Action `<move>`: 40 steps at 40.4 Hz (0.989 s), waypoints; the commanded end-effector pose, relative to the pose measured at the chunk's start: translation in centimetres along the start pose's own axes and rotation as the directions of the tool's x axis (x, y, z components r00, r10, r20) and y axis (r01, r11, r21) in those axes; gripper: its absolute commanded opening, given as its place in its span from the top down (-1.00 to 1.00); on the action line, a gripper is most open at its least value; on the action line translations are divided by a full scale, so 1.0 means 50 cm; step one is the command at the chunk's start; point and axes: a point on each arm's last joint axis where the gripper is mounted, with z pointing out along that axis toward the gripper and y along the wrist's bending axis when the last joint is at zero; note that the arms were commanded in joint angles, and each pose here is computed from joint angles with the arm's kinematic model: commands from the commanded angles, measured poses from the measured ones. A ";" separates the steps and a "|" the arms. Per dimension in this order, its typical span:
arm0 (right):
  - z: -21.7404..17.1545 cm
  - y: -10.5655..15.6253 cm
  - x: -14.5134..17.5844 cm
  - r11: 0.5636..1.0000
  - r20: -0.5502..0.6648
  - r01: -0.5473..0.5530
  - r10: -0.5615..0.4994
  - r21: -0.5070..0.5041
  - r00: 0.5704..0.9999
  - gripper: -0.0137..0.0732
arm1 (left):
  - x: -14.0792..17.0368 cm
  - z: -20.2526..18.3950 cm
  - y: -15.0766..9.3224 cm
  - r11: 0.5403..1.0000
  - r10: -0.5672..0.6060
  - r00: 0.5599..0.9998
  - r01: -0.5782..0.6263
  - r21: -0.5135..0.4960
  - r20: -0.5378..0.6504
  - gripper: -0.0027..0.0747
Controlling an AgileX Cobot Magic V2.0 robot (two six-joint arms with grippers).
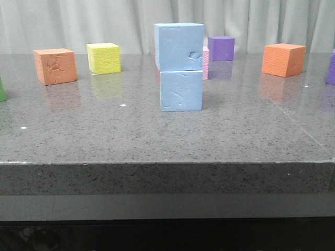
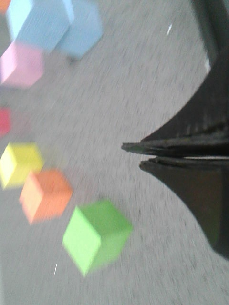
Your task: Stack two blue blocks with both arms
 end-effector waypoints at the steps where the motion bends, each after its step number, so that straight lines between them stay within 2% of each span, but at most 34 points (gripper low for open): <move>1: -0.014 -0.002 -0.026 1.000 0.091 0.006 -0.007 0.011 0.996 0.85 | 0.031 -0.022 0.013 0.996 -0.015 0.977 0.034 -0.084 0.212 0.98; 7: -0.014 -0.002 -0.026 1.000 0.091 0.006 -0.007 0.011 0.996 0.85 | 0.127 -0.021 0.017 0.988 -0.016 0.966 0.055 -0.144 0.258 0.98; 15: -0.014 -0.002 -0.026 1.000 0.091 0.006 -0.007 0.011 0.996 0.85 | 0.197 -0.011 0.017 0.983 -0.058 0.943 0.112 -0.149 0.329 0.98; 20: -0.014 -0.002 -0.026 1.000 0.092 0.006 -0.007 0.011 0.996 0.85 | 0.215 0.000 0.020 0.979 -0.077 0.921 0.142 -0.145 0.381 0.98; 40: -0.014 -0.002 -0.026 1.000 0.092 0.006 -0.007 0.011 0.996 0.85 | 0.212 -0.001 0.021 0.978 -0.065 0.918 0.136 -0.157 0.391 0.98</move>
